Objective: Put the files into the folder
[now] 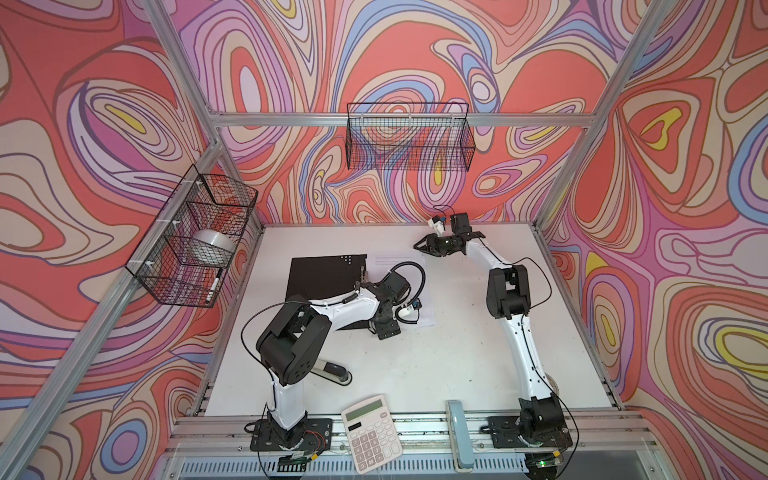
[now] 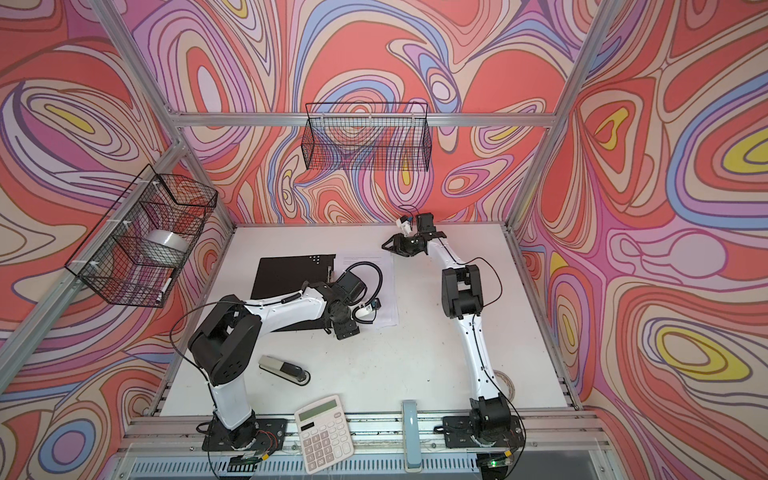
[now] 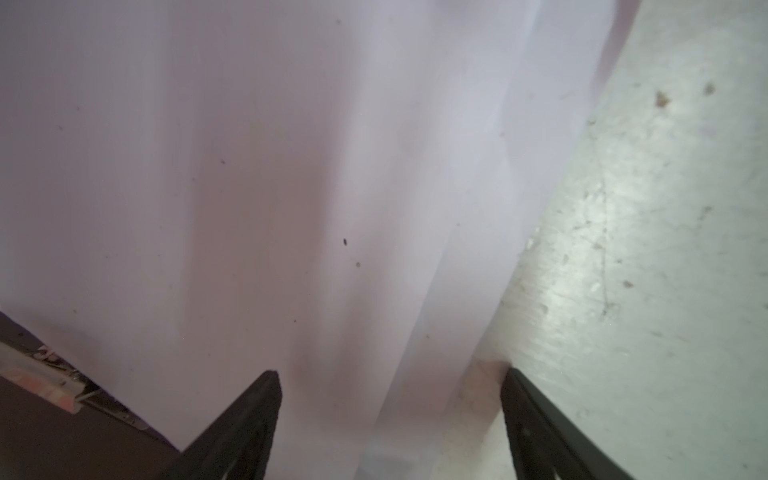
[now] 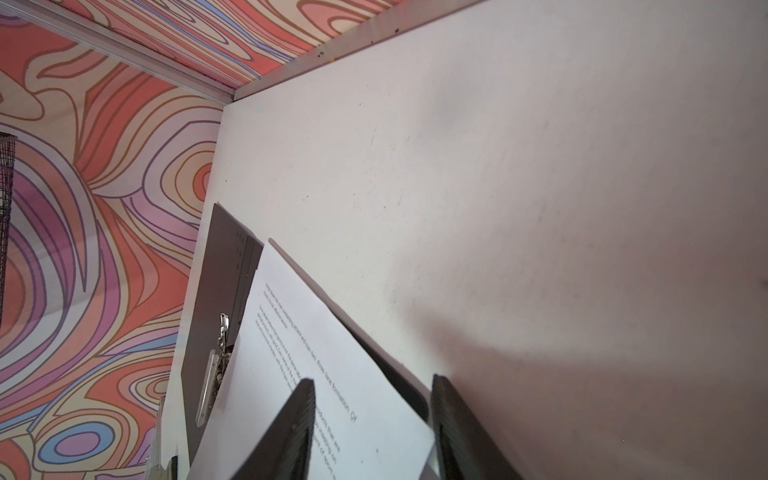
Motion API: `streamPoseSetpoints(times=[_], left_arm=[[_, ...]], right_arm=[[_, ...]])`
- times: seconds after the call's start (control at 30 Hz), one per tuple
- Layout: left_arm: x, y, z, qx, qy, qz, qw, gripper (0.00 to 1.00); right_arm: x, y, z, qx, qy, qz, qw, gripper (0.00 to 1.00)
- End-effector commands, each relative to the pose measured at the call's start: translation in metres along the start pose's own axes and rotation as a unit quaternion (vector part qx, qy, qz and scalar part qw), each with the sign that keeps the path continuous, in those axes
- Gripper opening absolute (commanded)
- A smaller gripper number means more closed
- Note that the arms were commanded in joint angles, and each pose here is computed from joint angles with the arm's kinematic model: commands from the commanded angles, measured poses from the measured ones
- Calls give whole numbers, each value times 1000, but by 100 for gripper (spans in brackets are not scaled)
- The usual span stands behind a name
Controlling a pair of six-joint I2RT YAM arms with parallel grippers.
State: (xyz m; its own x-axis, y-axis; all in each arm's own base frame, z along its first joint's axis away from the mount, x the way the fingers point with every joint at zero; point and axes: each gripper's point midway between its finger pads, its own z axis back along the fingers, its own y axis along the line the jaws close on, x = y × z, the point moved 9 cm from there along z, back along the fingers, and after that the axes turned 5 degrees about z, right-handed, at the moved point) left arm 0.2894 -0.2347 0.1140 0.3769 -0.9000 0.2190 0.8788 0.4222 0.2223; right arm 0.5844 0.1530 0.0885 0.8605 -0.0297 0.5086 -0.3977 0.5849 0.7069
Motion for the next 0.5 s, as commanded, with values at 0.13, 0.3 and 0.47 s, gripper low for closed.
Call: streamPoseSetpoints(times=[0.13, 0.3, 0.47], left_arm=[[-4, 5, -12, 11, 19, 30, 999, 84], [1, 6, -3, -6, 18, 52, 998, 84], [3, 6, 39, -30, -8, 84, 996, 84]], right_arm=[[4, 14, 13, -38, 3, 2, 999, 52], [15, 26, 27, -72, -22, 10, 997, 57], [32, 54, 54, -96, -65, 16, 993, 58]])
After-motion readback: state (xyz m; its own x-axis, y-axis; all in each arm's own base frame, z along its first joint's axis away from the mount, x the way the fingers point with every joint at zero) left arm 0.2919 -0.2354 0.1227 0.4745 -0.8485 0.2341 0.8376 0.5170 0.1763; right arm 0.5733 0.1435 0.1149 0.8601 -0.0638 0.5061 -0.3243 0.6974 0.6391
